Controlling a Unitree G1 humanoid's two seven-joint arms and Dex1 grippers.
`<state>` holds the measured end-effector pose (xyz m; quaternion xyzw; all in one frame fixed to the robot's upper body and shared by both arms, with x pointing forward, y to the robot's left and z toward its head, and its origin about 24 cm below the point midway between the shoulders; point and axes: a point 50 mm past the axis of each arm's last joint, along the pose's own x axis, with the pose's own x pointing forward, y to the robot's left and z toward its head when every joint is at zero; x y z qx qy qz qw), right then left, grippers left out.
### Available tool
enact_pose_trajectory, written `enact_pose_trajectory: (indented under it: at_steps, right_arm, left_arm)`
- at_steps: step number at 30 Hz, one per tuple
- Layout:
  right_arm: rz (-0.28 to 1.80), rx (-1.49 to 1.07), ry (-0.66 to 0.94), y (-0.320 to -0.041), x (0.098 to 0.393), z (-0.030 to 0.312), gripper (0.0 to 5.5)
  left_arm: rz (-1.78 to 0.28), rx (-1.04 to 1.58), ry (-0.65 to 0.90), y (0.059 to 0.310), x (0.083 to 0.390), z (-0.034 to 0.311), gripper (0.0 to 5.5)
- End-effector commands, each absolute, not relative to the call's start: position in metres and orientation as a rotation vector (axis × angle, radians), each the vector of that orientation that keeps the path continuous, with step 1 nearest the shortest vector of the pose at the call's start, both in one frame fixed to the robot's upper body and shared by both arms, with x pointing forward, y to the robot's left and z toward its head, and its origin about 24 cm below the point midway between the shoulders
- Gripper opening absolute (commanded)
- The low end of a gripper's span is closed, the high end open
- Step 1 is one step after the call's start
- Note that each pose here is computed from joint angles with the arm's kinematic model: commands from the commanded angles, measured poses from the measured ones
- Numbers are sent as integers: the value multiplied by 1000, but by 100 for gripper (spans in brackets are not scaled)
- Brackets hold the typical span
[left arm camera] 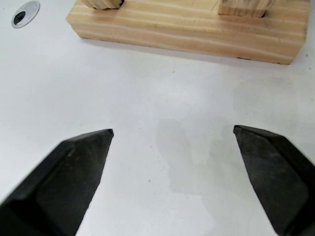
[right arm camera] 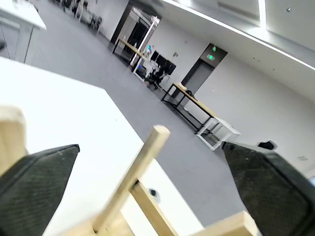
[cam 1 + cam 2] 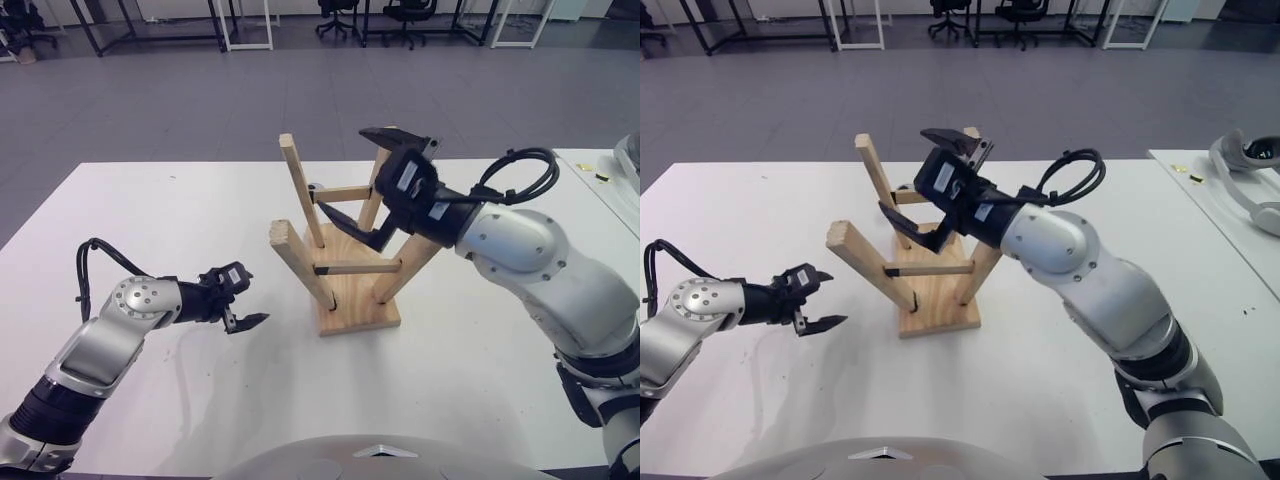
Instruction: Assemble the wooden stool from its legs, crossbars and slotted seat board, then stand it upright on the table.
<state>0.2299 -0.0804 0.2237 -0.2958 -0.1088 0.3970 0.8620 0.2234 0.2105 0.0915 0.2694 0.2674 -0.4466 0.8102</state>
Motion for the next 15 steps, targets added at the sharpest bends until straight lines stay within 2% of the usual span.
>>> enact_pose_trajectory:
  at_steps: [1,7,10,12,15]
  right_arm:
    - [859,-693,-136,-77,227,194,540]
    - [866,-875,14,-80,235,146,540]
    - [863,-969,35,-83,236,135,540]
    - [852,-975,21,-83,237,136,540]
    - [816,-913,-60,-79,243,162,540]
  left_arm:
    - [-948,593,569,208,225,92,451]
    - [-942,595,551,206,229,93,451]
    - [-940,597,543,205,231,94,451]
    - [-939,594,543,205,231,94,451]
    - [-925,593,526,204,232,94,451]
